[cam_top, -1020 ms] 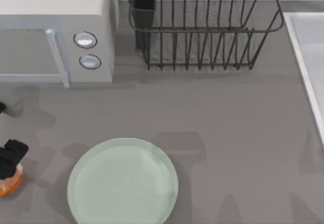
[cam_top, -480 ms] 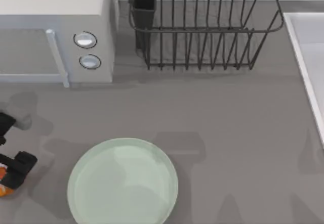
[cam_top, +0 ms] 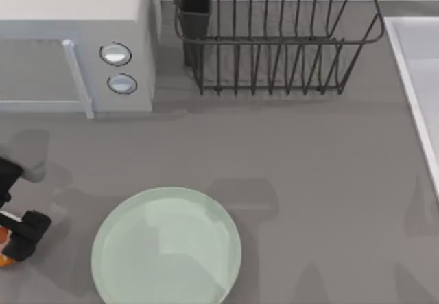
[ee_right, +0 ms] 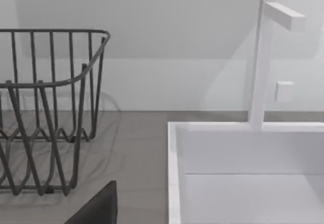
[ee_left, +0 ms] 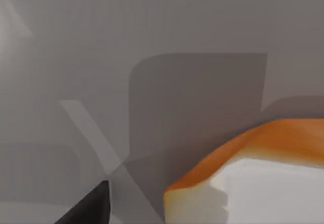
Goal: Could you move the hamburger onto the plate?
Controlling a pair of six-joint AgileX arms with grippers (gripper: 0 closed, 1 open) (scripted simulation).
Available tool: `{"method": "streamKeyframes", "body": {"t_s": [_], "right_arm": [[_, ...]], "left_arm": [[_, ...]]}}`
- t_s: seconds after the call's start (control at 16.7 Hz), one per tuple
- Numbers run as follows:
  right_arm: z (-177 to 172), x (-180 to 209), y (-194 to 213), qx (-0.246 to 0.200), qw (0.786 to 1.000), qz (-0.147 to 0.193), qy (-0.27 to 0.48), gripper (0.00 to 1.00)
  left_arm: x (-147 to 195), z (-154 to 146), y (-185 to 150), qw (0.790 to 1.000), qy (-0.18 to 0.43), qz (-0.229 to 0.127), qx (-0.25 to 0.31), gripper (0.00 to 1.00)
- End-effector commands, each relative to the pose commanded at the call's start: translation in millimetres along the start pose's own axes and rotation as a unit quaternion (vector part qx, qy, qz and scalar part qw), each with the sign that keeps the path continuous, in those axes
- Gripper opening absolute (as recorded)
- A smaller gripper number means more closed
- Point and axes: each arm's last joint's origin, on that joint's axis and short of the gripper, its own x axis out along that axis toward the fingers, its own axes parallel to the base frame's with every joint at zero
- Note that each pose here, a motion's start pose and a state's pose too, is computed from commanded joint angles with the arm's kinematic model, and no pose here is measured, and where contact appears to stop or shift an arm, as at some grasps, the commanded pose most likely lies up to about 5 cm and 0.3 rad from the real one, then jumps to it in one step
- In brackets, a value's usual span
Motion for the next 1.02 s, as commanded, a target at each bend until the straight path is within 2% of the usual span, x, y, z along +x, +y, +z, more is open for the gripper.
{"method": "streamKeyframes", "body": {"t_s": [0.78,1.02], "right_arm": [[0.0,0.0,0.0,0.000,1.000,0.000,0.000,1.00],[0.0,0.0,0.0,0.000,1.000,0.000,0.000,1.00]], "left_arm": [[0.0,0.0,0.0,1.000,0.000,0.000,0.000,0.02],[0.0,0.0,0.0,1.000,0.000,0.000,0.000,0.00]]}}
